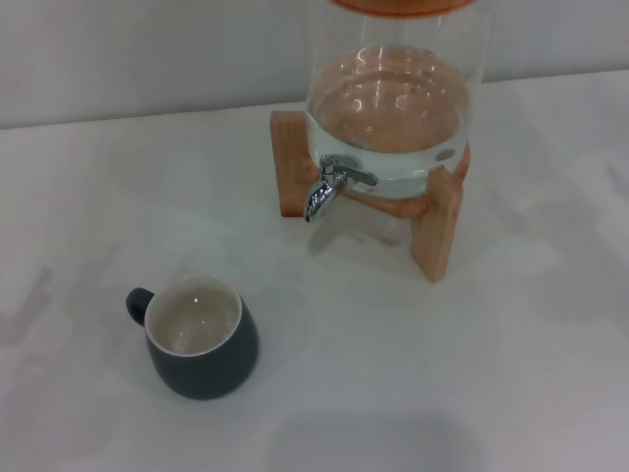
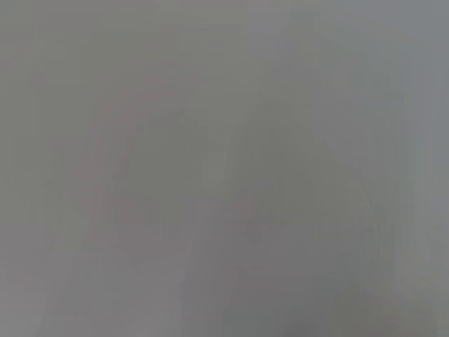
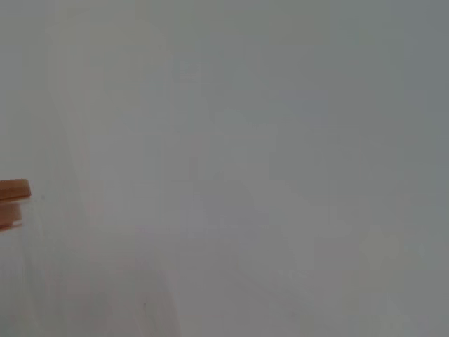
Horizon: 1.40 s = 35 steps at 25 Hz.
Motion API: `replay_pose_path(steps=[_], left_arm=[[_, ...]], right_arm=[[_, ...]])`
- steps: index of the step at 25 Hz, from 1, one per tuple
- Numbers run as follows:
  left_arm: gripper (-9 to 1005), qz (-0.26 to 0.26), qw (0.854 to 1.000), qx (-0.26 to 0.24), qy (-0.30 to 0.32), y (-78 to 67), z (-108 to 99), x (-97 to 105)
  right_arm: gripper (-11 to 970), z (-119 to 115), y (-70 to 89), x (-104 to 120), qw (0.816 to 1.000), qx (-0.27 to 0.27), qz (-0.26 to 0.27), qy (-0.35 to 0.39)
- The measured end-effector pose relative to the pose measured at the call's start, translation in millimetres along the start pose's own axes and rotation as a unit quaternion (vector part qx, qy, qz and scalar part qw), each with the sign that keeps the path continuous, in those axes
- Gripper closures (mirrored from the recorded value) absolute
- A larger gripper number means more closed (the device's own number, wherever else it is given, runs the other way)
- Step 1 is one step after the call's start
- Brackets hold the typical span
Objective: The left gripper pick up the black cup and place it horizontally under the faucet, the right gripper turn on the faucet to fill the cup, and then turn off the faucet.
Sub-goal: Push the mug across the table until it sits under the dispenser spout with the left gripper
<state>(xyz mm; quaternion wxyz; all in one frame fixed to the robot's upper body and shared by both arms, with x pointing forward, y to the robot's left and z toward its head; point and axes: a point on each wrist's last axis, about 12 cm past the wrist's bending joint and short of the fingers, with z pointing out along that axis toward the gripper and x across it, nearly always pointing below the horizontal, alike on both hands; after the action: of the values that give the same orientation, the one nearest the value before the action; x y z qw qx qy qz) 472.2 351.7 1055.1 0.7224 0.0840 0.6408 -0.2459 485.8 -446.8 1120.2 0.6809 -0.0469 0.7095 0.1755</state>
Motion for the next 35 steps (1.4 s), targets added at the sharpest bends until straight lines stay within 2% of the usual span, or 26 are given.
replay_pose_path(steps=[11, 20, 35], left_arm=[[122, 0.000, 1.000, -0.003, 0.003, 0.3, -1, 1], [130, 0.012, 0.999, -0.023, 0.034, -16.5, -7, 32], [142, 0.005, 0.995, -0.025, 0.098, -32.4, -2, 62]], right_arm=[[152, 0, 0.1, 0, 1.000, 0.000, 0.001, 0.000], [151, 4, 1.0, -1, 1.000, -0.004, 0.000, -0.002], [151, 8, 1.6, -3, 1.000, -0.007, -0.002, -0.005]])
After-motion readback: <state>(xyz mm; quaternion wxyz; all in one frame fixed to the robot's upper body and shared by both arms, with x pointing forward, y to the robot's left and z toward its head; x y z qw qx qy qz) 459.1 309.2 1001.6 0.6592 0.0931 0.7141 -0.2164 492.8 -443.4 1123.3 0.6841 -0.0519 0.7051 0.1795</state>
